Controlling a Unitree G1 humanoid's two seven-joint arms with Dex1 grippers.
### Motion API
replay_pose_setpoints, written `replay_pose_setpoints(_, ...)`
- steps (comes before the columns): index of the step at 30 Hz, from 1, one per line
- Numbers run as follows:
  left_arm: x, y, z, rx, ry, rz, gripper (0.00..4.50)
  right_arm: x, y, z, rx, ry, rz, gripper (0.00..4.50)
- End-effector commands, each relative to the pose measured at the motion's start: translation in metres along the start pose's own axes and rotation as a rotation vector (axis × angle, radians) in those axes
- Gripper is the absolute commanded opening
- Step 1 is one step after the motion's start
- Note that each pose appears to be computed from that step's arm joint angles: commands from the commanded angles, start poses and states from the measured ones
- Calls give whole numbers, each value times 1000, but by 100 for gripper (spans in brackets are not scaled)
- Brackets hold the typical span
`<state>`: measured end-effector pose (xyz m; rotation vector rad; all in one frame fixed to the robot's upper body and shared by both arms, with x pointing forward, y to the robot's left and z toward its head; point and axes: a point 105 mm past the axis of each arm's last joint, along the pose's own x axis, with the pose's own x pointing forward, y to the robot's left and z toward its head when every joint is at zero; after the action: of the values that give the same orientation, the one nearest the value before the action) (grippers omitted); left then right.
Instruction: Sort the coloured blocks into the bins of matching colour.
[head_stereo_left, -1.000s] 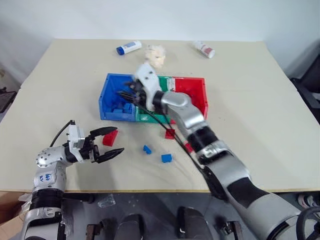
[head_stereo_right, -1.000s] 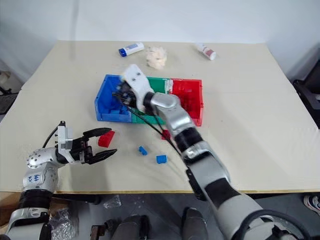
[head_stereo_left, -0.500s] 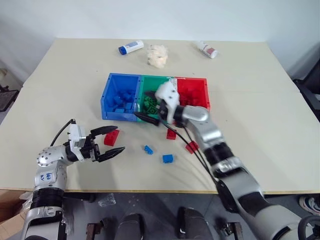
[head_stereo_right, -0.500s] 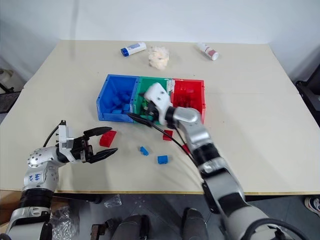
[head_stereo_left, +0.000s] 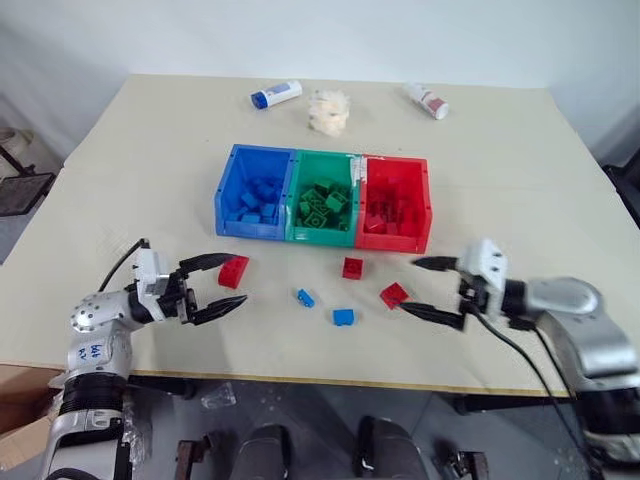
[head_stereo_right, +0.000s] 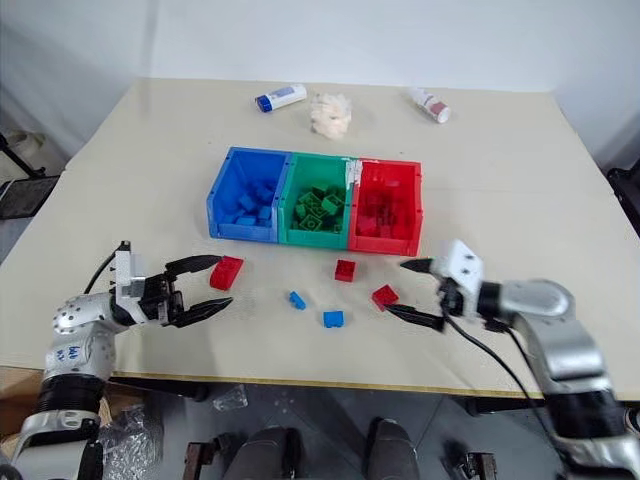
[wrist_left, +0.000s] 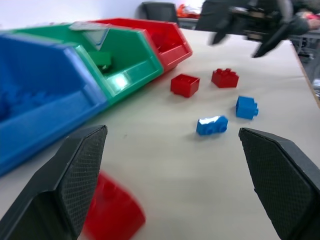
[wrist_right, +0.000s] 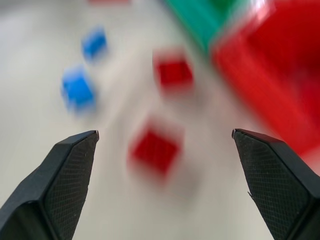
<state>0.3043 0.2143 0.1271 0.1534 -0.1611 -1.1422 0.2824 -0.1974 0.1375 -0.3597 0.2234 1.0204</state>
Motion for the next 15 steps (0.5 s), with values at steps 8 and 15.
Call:
replay_pose_setpoints(8, -6, 0, 4, 25, 7, -16, 450, -42, 0, 0, 28, 67, -94, 447)
replay_pose_setpoints(15, -1, 0, 5, 30, -2, -25, 450, 1, 12, 8, 9, 5, -24, 447)
